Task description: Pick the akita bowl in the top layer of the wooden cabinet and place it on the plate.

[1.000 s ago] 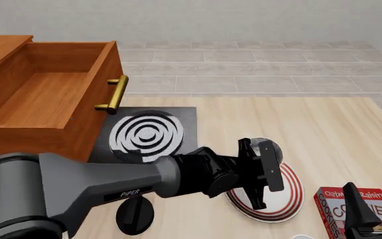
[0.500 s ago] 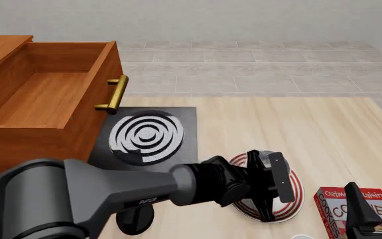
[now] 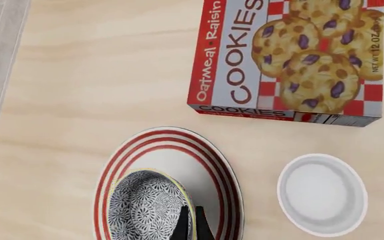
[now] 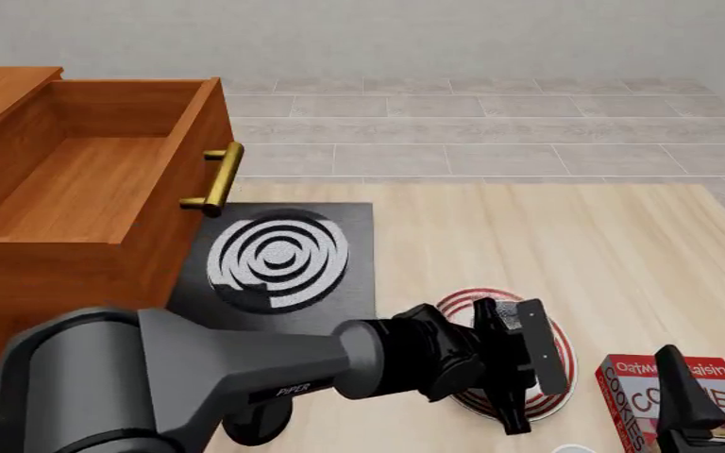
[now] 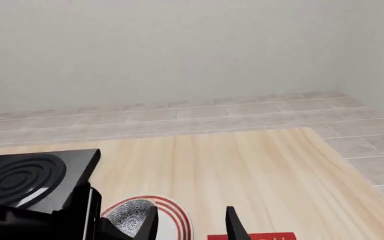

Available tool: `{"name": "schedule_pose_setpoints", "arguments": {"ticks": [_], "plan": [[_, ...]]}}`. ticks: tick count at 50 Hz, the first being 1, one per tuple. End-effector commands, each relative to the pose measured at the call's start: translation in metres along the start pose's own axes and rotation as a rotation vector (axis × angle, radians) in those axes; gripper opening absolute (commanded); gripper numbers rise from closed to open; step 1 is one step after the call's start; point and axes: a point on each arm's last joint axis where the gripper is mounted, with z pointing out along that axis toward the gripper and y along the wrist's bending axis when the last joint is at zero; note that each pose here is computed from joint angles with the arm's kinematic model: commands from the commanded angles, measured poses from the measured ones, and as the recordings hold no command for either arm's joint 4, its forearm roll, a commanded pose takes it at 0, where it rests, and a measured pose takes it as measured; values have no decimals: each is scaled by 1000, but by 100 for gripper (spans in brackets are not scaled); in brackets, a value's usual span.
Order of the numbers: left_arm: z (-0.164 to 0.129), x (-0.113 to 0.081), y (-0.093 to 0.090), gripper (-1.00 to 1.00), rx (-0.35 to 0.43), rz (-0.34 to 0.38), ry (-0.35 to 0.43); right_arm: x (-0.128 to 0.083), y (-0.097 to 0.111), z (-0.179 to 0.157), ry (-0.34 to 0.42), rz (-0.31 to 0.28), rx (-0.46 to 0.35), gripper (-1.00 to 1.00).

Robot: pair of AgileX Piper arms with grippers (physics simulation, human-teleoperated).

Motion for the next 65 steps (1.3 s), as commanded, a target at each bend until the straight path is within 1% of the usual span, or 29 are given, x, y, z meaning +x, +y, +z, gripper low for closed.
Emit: {"name": "schedule_pose_setpoints", "arguments": {"ticks": [1, 4, 5, 8, 25, 35, 45, 61, 65], "plan": [[4, -2, 0, -100, 1, -3, 5, 0, 0, 0, 1, 1, 1, 100], [7, -3, -1, -100, 8, -20, 13, 0, 0, 0, 2, 2, 1, 100], [7, -4, -3, -100, 10, -11, 9, 0, 0, 0, 2, 2, 1, 100], [10, -5, -4, -100, 13, -15, 11, 0, 0, 1, 2, 2, 2, 100], [22, 0, -3, -100, 16, -27, 28, 0, 0, 1, 2, 3, 2, 100], [31, -7, -8, -100, 29, -34, 31, 0, 0, 1, 2, 3, 3, 100], [37, -6, -10, -100, 35, -42, 38, 0, 0, 1, 1, 3, 3, 100], [34, -1, -8, -100, 33, -48, 47, 0, 0, 1, 0, 4, 4, 100], [36, -1, -8, -100, 36, -61, 56, -1, 0, 1, 0, 3, 4, 100]]}}
